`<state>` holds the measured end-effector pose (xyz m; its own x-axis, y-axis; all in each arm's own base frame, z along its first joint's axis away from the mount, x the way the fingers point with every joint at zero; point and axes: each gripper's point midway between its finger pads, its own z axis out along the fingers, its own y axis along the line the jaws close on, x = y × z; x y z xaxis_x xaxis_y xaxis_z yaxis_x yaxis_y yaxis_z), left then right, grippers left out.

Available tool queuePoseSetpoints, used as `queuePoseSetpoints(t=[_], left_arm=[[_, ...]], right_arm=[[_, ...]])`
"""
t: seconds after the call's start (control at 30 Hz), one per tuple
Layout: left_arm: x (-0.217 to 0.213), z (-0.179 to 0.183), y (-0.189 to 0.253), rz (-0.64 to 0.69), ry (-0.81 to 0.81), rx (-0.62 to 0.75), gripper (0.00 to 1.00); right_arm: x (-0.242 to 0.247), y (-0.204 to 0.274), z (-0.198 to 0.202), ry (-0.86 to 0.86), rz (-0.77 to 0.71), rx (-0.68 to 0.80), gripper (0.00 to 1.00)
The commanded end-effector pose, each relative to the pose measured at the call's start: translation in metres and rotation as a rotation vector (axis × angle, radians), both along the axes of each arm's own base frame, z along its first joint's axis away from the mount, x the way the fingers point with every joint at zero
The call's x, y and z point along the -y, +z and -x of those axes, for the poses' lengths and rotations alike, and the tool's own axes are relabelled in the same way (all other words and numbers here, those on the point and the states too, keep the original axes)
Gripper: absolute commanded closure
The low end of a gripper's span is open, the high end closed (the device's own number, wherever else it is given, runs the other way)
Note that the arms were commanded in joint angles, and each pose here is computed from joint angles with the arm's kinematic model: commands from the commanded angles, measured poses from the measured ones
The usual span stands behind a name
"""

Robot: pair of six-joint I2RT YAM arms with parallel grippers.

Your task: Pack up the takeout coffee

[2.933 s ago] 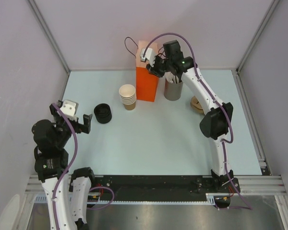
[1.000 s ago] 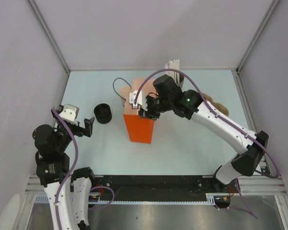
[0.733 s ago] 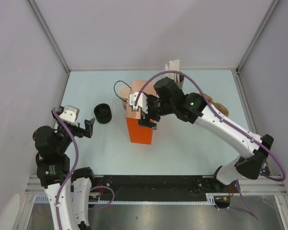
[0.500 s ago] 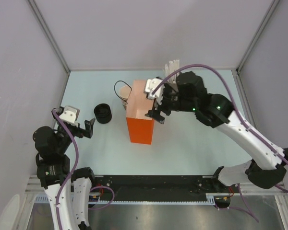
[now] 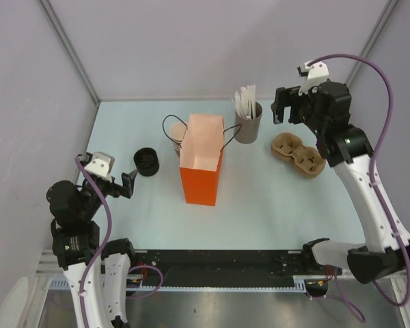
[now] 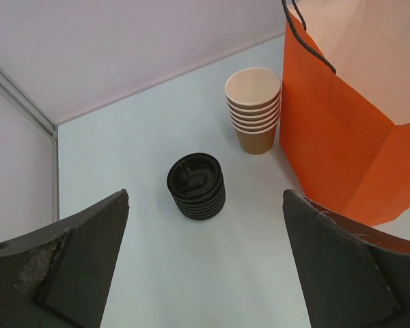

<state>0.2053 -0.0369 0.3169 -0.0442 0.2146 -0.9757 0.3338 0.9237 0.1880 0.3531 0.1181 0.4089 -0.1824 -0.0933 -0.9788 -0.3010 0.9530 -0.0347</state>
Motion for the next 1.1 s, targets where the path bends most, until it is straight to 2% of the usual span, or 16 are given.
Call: queuePoseSetpoints(t=[0.0, 0.2, 0.57, 1.07], left_arm=[[0.005, 0.002, 0.009, 0.017, -0.023, 0.032, 0.01], [0.006, 0.005, 0.008, 0.015, -0.028, 0.039, 0.01], [0.010, 0.006, 0.005, 0.017, -0.048, 0.035, 0.00], [0.011, 0.006, 0.001, 0.017, -0.057, 0.028, 0.00]], right_arm=[[0.042, -0.092, -0.039, -0.230, -0.129, -0.289, 0.00], [0.083, -0.143, -0.051, -0.422, -0.160, -0.408, 0.02], [0.125, -0.250, -0.053, -0.587, -0.160, -0.666, 0.05], [0.142, -0.311, -0.059, -0.639, -0.171, -0.796, 0.07]])
